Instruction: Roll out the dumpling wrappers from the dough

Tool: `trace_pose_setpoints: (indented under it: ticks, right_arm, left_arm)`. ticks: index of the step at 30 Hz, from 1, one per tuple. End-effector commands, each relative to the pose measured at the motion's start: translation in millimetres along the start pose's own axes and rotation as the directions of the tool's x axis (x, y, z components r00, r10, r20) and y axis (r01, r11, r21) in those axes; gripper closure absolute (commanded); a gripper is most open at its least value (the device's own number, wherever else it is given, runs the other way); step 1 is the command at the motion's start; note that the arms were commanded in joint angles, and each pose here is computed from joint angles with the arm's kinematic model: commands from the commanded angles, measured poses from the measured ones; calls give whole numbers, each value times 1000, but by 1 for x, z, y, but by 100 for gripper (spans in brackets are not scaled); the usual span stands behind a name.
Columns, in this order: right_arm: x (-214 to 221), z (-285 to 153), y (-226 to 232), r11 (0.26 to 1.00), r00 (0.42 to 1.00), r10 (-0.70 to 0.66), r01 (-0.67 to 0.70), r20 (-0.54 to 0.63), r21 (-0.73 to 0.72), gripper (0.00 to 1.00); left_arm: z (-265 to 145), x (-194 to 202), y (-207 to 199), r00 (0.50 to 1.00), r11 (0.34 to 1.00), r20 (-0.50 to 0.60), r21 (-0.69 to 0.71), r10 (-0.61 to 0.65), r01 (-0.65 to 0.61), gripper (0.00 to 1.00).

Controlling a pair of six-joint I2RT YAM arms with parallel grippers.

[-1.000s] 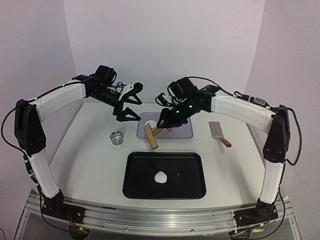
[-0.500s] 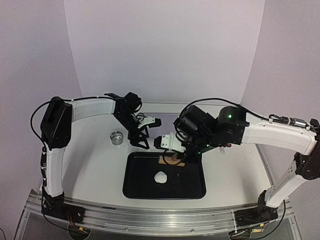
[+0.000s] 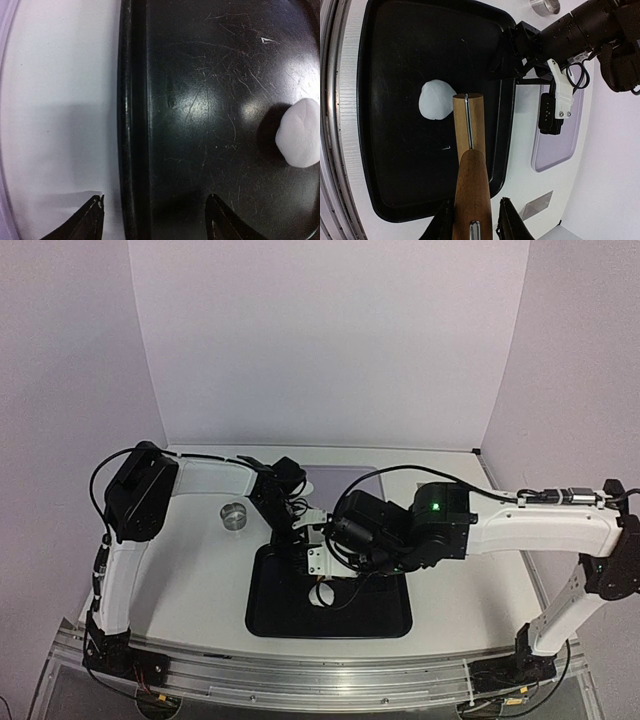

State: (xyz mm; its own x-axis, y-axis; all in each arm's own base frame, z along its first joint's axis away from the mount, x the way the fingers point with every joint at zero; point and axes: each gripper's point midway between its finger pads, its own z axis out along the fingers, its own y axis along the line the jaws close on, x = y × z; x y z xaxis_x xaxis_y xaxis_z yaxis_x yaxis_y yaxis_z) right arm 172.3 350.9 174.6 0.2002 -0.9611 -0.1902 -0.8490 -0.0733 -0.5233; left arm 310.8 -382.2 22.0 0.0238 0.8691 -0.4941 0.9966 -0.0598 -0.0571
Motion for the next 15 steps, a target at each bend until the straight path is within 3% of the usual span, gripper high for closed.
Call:
trace_pose_setpoints:
  ticks: [1,12,15]
  right_arm:
    - [-14,4,-3,999,999,27,-28,30,28,100]
    - [-36,12,15,1000,994,28,-27,107,-14,100]
    - [-38,20,23,1000,995,16,-13,95,-25,100]
  left_arm:
    - [20,2,0,1000,1000,-2,-1,8,-8,41]
    - [30,13,2,999,999,-29,-25,44,-45,95]
    - [28,9,8,998,997,-24,-56,53,-54,100]
